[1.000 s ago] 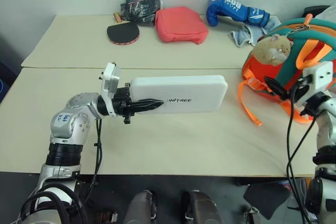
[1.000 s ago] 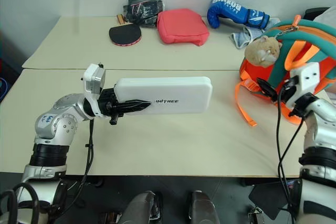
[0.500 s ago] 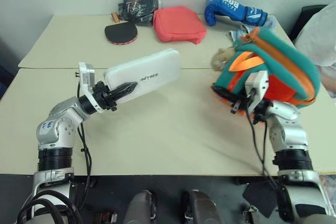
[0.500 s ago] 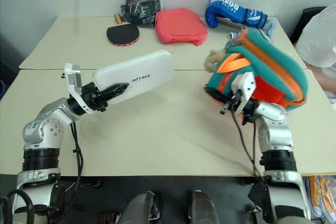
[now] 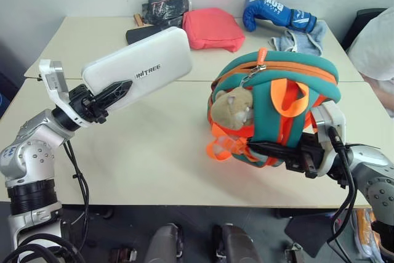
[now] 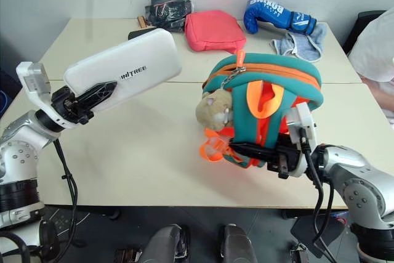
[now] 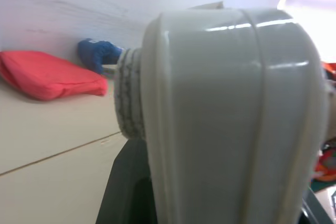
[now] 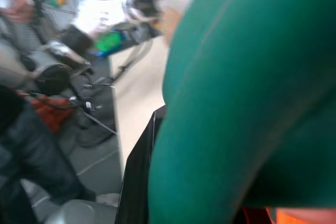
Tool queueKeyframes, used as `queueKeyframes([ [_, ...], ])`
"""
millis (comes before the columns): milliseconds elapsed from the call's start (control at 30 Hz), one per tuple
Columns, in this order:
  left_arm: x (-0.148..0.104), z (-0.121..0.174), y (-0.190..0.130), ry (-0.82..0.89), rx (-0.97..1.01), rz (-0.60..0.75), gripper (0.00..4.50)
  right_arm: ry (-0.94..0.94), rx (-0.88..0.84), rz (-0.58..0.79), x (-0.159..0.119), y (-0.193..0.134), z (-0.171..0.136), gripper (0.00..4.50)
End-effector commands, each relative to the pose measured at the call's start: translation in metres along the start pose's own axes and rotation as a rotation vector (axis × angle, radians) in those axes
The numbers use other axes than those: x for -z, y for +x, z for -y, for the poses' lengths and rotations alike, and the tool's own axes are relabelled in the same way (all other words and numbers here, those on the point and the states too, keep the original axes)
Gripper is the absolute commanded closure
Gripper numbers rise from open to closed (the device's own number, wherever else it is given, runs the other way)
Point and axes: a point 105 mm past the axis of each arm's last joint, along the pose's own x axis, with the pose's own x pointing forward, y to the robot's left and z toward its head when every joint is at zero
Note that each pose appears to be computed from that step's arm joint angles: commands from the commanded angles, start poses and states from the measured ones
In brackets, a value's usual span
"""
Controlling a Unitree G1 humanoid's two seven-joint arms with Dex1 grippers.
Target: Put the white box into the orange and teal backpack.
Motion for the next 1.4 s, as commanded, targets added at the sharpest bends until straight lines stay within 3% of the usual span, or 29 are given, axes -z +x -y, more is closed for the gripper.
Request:
queueKeyframes([
  [33,-0.023,0.030,0.011,0.074,0.120,0.035,3.27,-0.040,0.028,-0.020,-0.007,-0.009,0.009,4.50],
  [233,0.002,0.039,0.056,0.181,0.227,-0.081,3.27,-0.060,0.060,-0.121,-0.008,-0.032,0.028,4.50],
  [567,0.051,0.041,0.108,0.338,0.419,-0.323,3.27,-0.053,0.029,-0.123,-0.006,-0.028,0.024,4.50],
  [867,0.071,0.088,0.215,0.382,0.580,-0.348,3.27,-0.052,0.027,-0.110,-0.003,-0.023,0.018,4.50],
  [1033,0.098,0.103,0.241,0.383,0.631,-0.359,3.27,-0.077,0.060,-0.094,-0.004,-0.021,0.017,4.50],
  [1267,0.080,0.079,0.233,0.386,0.549,-0.219,1.18,-0.089,0.110,-0.077,-0.002,-0.022,0.017,4.50],
  [1367,0.070,0.048,0.195,0.349,0.552,-0.286,0.37,-0.092,0.137,-0.083,0.002,-0.025,0.018,4.50],
  [1400,0.058,0.041,0.182,0.347,0.564,-0.269,0.37,-0.093,0.143,-0.083,0.003,-0.025,0.018,4.50],
])
